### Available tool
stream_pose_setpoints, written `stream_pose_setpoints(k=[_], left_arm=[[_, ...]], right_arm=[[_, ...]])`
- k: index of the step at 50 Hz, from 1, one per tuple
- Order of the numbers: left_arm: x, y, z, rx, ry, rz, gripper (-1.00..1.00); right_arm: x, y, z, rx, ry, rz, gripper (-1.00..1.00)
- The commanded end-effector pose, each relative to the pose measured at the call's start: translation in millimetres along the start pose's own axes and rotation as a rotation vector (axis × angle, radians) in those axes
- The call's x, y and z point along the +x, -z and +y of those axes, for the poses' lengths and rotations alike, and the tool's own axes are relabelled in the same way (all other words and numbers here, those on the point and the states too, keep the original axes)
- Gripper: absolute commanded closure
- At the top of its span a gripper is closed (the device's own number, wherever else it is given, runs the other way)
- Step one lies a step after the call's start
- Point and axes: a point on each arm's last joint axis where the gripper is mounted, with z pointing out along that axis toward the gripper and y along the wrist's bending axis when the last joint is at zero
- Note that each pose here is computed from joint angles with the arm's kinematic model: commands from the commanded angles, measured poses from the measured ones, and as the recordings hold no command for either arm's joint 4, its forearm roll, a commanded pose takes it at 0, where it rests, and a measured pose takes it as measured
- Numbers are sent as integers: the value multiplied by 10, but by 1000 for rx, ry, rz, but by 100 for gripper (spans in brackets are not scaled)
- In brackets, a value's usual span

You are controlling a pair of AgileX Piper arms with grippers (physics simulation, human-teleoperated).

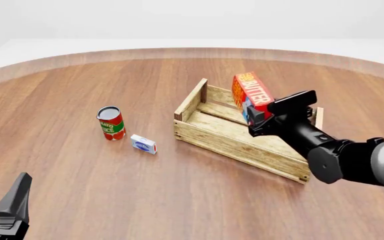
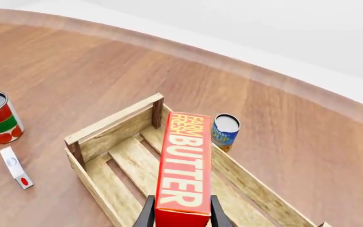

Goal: Pick up the butter and put it in the tray.

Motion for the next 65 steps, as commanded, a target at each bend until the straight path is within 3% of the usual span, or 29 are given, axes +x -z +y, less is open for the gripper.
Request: stream_pose_setpoints(k=[1,65], left_arm=[[0,0,0,0,0,0,-100],[0,0,0,0,0,0,-100]], right_arm=[[-45,-55,18,-5,-16,-22,100],[320,-427,83,-17,-45,49,100]])
